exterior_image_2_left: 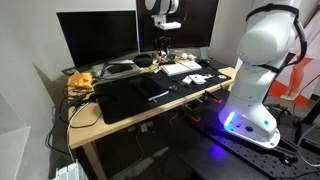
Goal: Move the white object from the bottom right corner of the table to the center of the table
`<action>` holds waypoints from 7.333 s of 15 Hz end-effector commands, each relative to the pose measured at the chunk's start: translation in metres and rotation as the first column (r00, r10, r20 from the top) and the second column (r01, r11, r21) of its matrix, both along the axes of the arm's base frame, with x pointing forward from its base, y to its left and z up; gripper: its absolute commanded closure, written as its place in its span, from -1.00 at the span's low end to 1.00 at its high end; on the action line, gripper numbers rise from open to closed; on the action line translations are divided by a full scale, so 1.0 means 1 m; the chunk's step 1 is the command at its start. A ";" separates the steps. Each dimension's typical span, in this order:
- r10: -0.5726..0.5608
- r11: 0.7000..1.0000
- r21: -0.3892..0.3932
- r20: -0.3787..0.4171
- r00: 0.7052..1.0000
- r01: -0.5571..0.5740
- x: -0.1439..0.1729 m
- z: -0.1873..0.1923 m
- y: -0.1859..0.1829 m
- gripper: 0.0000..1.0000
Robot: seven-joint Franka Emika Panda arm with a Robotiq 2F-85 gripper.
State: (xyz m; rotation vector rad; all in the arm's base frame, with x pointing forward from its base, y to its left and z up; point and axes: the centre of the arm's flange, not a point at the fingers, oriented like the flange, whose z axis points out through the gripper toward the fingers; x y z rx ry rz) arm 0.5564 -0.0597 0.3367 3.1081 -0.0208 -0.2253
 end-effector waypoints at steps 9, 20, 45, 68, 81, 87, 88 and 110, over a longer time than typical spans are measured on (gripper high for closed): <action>0.001 1.000 -0.001 -0.015 1.000 -0.001 0.011 -0.017 -0.001 -0.02; -0.036 0.999 -0.033 -0.082 0.996 0.034 0.045 -0.078 0.033 0.48; -0.042 0.993 -0.118 -0.094 0.995 0.030 0.131 -0.162 0.061 0.48; -0.021 0.996 -0.089 -0.079 0.997 0.013 0.118 -0.128 0.060 -1.00; 0.013 0.998 -0.058 -0.024 1.000 -0.015 0.067 -0.060 0.062 -1.00; 0.054 0.997 -0.050 0.006 0.999 -0.054 0.023 -0.033 0.061 -1.00; 0.066 0.997 -0.048 0.009 0.998 -0.066 0.016 -0.030 0.061 -1.00; 0.204 0.979 -0.009 0.028 0.979 -0.204 -0.132 -0.055 0.018 -1.00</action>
